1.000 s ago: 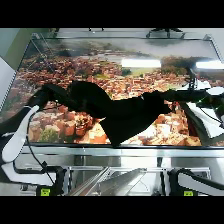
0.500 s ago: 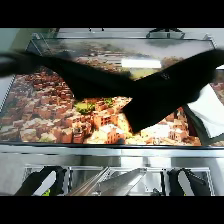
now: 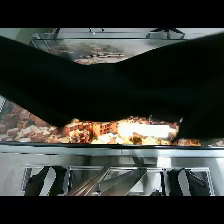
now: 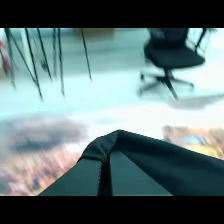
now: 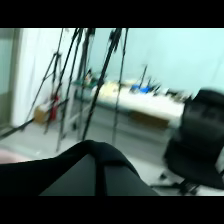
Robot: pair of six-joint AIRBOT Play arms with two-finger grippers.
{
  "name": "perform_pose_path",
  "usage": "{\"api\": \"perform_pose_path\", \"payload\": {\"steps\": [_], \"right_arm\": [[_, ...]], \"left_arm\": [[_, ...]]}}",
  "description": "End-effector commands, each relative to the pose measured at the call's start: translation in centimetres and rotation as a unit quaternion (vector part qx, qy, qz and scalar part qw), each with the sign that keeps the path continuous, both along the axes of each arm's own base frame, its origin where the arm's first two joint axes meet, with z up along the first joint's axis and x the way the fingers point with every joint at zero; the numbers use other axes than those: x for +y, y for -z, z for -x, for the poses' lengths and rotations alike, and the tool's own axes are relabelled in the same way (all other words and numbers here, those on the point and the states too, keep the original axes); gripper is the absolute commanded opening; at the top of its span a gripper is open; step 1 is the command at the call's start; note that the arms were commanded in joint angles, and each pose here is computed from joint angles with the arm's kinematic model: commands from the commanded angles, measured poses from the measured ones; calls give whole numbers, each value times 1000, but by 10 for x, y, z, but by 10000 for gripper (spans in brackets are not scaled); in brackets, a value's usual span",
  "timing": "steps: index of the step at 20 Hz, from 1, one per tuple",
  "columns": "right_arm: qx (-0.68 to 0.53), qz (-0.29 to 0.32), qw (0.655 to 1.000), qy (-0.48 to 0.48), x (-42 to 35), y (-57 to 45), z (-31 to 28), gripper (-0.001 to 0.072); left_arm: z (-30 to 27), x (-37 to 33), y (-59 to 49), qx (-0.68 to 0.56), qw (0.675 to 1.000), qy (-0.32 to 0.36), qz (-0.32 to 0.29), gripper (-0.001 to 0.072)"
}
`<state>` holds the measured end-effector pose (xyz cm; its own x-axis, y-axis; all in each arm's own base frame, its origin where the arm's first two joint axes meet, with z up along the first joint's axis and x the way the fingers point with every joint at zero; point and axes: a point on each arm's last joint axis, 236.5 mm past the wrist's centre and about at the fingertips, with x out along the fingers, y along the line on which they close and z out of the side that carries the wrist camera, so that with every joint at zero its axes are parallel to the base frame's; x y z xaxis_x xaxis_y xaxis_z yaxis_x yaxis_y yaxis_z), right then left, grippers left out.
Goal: Fold the shirts.
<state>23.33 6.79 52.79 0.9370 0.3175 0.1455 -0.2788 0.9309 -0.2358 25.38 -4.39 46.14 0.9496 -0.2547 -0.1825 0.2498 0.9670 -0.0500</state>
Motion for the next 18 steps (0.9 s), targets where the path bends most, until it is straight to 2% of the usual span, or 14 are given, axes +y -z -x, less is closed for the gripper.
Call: {"api": "perform_pose_path", "payload": {"steps": [1,4,7,12,15,18], "right_arm": [[145,-54,984,-90,-10,70,-69,17],[299,-123,937,-132,-18,187,-153,17],[426,-180,876,-140,-8,324,-215,17],[542,-265,791,-98,-12,496,-276,17],[550,-302,775,-80,-28,532,-301,17],[537,-301,784,-83,-46,523,-318,17]], "left_arm": [[-64,9,91,138,988,58,43,11],[-127,2,190,255,957,103,90,12],[-178,-6,285,330,929,123,110,12],[-251,9,416,387,908,83,135,12],[-270,21,460,421,896,79,117,12],[-284,21,464,441,885,94,114,12]]}}
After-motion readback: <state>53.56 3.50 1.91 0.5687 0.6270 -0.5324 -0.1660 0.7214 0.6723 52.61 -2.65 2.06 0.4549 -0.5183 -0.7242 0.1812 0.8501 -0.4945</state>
